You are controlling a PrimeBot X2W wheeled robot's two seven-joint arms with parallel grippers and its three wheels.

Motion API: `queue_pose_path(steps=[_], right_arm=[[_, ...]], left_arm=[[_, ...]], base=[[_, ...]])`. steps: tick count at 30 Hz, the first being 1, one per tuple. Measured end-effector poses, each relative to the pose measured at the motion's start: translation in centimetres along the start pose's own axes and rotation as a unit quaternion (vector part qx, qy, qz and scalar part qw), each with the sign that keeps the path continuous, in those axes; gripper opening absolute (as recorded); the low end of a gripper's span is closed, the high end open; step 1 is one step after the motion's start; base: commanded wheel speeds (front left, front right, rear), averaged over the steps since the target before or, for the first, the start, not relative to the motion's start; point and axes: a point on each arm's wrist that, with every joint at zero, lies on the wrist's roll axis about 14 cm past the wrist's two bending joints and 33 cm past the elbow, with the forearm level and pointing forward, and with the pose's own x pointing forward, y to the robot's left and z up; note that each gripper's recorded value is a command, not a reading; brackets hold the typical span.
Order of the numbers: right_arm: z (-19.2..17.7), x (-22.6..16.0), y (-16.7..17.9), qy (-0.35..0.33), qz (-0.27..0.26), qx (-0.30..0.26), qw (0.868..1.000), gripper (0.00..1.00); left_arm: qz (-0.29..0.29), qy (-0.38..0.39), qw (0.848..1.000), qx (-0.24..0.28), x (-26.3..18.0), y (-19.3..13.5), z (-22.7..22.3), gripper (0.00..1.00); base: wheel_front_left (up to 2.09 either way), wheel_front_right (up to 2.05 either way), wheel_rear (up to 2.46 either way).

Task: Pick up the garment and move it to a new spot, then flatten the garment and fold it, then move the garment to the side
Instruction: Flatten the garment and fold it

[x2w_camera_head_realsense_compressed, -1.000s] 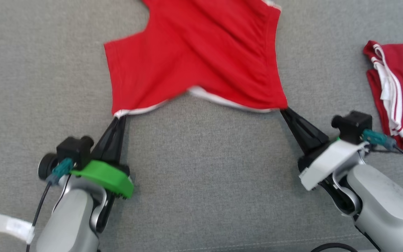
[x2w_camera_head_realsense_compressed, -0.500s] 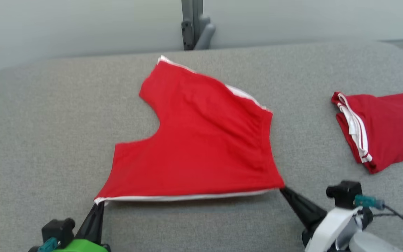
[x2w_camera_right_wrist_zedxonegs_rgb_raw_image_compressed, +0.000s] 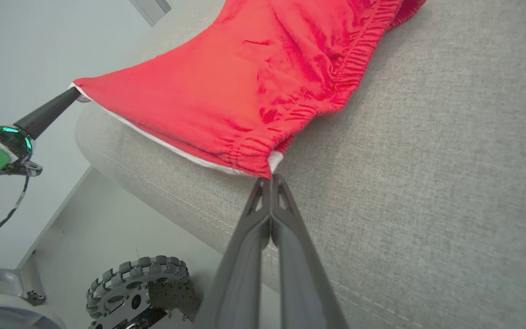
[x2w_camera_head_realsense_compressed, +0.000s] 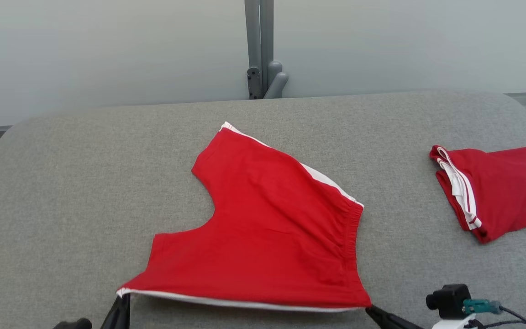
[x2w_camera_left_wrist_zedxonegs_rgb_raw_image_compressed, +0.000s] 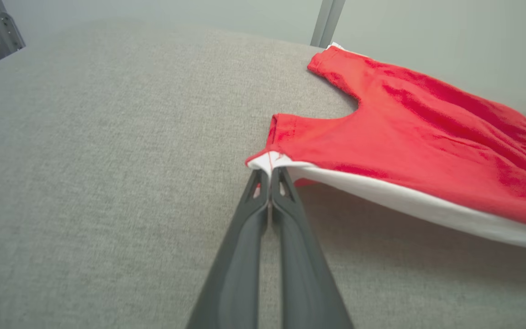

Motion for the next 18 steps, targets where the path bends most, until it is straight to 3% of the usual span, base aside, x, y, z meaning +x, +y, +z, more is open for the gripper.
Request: queue_pose_path(steps=[4, 9, 18], right_arm=[[2.4, 1.2, -1.0, -0.03, -0.01, 0.014, 0.999, 0.0], [6.1, 3.9, -1.5, -0.092, -0.018, 0.09, 0.992, 0.0], [10.4, 8.4, -4.4, -0.159, -0.036, 0.172, 0.971, 0.0]], left_arm=[[-0.044, -0.054, 0.997, 0.019, 3.0, -2.3, 4.3, 0.0], [-0.111, -0.106, 0.986, 0.072, 8.2, -5.6, 9.7, 0.0], [-0.174, -0.064, 0.967, 0.177, 18.2, -8.9, 9.8, 0.0]], base=[[0.0, 0.0, 0.0], [0.0, 0.0, 0.0], [0.0, 0.0, 0.0]])
